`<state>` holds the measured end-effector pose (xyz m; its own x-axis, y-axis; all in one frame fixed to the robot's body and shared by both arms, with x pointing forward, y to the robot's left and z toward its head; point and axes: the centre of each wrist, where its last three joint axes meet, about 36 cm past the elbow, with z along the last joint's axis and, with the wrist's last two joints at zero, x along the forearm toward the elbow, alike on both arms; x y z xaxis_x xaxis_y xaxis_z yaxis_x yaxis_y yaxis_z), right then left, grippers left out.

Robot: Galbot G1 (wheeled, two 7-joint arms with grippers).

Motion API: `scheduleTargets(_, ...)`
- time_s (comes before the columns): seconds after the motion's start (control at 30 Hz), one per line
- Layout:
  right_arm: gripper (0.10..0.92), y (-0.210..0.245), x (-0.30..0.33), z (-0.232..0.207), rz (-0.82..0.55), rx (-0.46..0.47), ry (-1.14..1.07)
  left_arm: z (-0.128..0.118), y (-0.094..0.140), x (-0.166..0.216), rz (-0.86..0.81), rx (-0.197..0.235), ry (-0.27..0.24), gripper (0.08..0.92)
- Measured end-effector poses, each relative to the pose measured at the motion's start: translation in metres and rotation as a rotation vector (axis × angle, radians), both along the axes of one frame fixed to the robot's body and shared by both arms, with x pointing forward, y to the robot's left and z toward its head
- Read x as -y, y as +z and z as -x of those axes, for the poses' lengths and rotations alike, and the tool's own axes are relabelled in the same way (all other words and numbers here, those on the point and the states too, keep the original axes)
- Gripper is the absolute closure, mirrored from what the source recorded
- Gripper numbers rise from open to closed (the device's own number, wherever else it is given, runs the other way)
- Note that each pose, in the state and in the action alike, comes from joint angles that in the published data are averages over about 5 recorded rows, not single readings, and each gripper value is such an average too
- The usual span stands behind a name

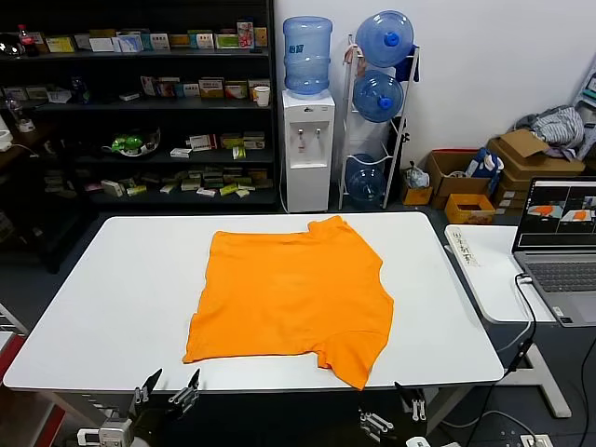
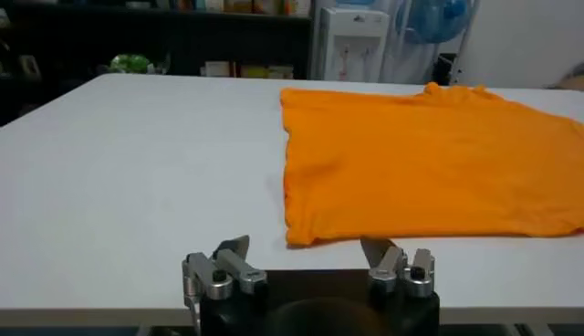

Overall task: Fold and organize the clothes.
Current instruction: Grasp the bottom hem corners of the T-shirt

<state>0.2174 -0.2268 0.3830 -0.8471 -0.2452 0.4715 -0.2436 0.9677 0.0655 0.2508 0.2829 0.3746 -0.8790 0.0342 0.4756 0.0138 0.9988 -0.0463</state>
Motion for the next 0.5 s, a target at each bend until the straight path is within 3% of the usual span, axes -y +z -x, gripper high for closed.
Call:
scheduleTargets(0.23, 0.2, 0.003, -0.002, -0.011, -0.002, 0.014, -0.014, -0.008, 0.003, -0.003, 0.023, -0.003, 0.012, 0.177)
scheduleTargets(0.5, 0.2, 0.003, -0.01, -0.041, -0.011, -0.001, -0.047, -0.033, 0.002, -0.011, 0.058, -0.05, 0.002, 0.177)
